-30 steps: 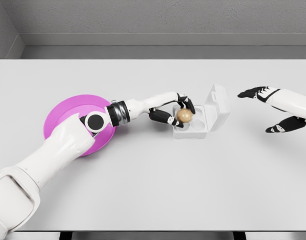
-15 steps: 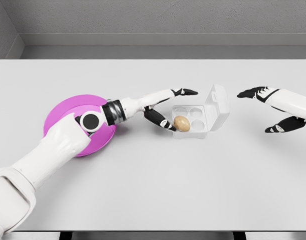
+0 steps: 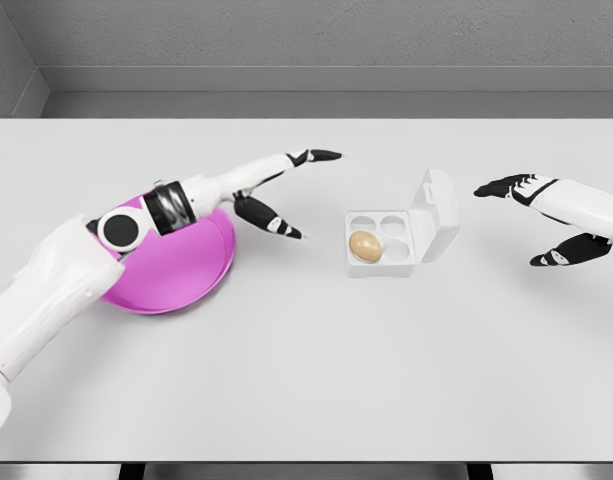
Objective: Pack egg into the box and close the box lid
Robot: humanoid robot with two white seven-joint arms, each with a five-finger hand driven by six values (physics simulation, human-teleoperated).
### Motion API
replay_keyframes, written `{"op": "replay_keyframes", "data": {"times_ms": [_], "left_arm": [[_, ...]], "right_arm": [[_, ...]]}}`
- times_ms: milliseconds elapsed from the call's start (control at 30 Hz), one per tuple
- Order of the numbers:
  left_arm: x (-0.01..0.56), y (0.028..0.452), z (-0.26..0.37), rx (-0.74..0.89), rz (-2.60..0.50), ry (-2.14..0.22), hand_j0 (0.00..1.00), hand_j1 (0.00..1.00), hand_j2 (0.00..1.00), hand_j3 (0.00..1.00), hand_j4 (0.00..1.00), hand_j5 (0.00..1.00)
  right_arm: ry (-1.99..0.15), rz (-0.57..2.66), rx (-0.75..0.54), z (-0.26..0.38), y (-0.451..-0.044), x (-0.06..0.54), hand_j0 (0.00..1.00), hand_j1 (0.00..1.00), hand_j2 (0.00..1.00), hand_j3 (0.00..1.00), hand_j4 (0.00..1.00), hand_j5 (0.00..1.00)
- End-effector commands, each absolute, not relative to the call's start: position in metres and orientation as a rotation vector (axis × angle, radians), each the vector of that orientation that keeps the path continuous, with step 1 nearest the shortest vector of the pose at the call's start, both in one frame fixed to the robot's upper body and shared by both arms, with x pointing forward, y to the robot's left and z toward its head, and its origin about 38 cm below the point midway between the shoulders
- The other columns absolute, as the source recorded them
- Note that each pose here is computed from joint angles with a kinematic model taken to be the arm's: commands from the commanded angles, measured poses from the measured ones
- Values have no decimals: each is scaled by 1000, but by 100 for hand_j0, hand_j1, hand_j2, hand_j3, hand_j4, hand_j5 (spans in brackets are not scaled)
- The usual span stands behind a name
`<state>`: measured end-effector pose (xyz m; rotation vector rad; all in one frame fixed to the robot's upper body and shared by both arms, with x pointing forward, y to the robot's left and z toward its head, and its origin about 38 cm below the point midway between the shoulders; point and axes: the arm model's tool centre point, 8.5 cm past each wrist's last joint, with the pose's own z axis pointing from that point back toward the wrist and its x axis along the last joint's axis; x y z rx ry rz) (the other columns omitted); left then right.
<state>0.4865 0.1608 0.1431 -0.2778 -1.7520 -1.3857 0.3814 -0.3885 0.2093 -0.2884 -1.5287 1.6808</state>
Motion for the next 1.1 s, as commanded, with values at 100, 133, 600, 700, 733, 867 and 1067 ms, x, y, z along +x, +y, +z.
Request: {"op": "replay_keyframes", "data": {"times_ms": [100, 133, 600, 700, 733, 867, 1067], "left_arm": [[485, 225, 150, -167, -1342, -1736, 100, 100, 100, 100, 100, 100], [484, 234, 150, -150, -1344, -1725, 100, 100, 100, 100, 100, 100], [477, 302, 157, -51, -1236, -1710, 100, 100, 100, 100, 100, 100], [479, 304, 163, -44, -1225, -1725, 100, 100, 100, 100, 100, 100], [479, 304, 163, -44, -1225, -1725, 100, 100, 100, 100, 100, 100], [478, 305, 160, -46, -1227, -1718, 100, 100, 100, 100, 100, 100], [474, 311, 155, -40, -1208, -1712, 100, 100, 100, 100, 100, 100]], "right_arm": [[-1532, 1674, -286, 210, -389, 381, 100, 100, 100, 100, 100, 100], [-1532, 1674, -286, 210, -389, 381, 100, 100, 100, 100, 100, 100], [-1540, 1698, -274, 202, -373, 387, 100, 100, 100, 100, 100, 100], [-1530, 1721, -246, 196, -363, 392, 100, 100, 100, 100, 100, 100], [-1528, 1711, -251, 197, -365, 395, 100, 100, 100, 100, 100, 100], [-1481, 1638, -293, 193, -391, 412, 100, 100, 100, 100, 100, 100], [-1477, 1652, -281, 191, -387, 412, 100, 100, 100, 100, 100, 100]]}}
